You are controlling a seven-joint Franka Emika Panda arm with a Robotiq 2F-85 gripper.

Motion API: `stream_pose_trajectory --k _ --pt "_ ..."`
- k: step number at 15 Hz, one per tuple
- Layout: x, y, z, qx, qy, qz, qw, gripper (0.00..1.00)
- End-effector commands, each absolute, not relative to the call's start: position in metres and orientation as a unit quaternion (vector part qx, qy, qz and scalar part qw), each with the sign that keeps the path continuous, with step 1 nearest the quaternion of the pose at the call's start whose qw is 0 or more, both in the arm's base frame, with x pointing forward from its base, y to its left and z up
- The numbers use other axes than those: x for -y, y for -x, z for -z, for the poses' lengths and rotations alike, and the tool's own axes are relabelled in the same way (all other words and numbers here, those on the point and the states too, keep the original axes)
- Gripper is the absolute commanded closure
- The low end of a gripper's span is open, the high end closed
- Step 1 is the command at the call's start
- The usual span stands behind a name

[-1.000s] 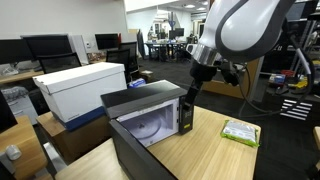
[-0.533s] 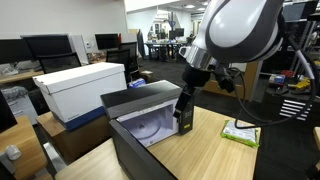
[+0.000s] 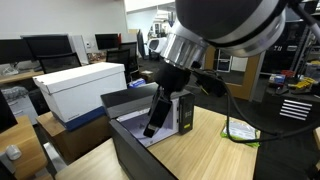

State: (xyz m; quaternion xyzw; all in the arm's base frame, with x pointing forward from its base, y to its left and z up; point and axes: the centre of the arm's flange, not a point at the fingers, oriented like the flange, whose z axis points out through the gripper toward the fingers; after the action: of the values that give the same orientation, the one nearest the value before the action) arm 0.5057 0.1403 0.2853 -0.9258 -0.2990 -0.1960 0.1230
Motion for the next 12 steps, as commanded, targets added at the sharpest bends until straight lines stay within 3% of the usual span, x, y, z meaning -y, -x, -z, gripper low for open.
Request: stream_pose_trajectory --k 1,9,12 --pt "-0.136 -0.508 -0.276 0.374 0.900 0.172 0.142 0.33" --pt "-0.147 -0.517 -0.262 0.524 0.826 0.142 0.152 0.89" --pt "-0.157 -0.516 -0.254 0.562 0.801 0.147 0.149 0.99"
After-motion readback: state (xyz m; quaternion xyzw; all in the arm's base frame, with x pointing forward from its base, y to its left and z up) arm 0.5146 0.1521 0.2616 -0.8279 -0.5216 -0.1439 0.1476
